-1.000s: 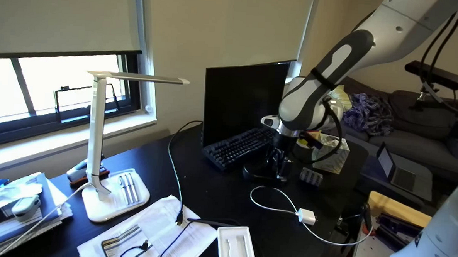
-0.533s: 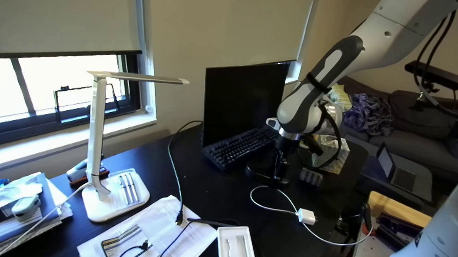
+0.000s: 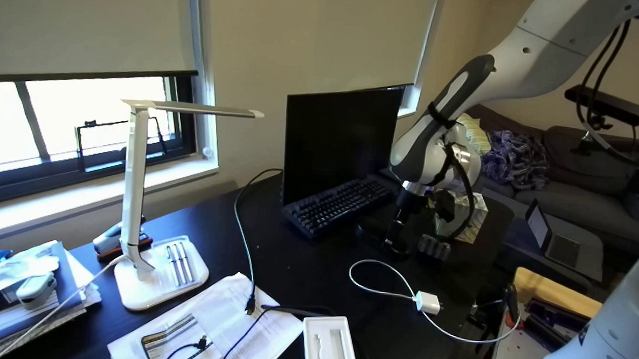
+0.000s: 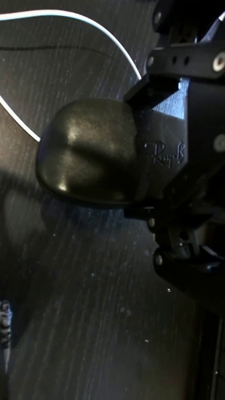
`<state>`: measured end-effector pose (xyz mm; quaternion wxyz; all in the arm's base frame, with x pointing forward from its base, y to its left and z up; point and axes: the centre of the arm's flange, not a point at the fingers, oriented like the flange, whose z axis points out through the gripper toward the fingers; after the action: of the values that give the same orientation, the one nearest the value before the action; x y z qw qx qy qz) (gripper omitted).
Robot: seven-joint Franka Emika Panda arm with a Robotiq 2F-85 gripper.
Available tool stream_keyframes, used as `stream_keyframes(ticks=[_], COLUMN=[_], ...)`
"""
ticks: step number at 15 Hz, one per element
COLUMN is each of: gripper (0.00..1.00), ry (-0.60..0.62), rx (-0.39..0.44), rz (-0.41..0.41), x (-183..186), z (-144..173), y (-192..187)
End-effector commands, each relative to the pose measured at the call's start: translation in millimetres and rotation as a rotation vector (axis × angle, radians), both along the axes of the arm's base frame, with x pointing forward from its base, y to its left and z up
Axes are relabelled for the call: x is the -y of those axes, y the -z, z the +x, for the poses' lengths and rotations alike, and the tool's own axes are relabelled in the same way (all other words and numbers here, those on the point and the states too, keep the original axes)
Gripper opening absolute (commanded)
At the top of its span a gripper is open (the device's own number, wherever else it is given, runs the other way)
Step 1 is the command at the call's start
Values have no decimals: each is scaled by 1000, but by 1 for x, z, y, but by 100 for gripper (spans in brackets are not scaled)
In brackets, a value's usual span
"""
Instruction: Move the black case to the right
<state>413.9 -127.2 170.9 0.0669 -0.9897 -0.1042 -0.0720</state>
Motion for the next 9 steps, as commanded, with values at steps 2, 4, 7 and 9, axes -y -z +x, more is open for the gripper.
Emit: stream_keyframes(ticks=[2, 4, 7, 9], gripper=[53, 53, 53, 53], ry=[5, -6, 30, 84], rx=[-1, -33, -56, -46], rz=[1, 12, 29, 51], x=[0, 0, 1, 4], z=[0, -1, -10, -17], y=[0, 13, 34, 41])
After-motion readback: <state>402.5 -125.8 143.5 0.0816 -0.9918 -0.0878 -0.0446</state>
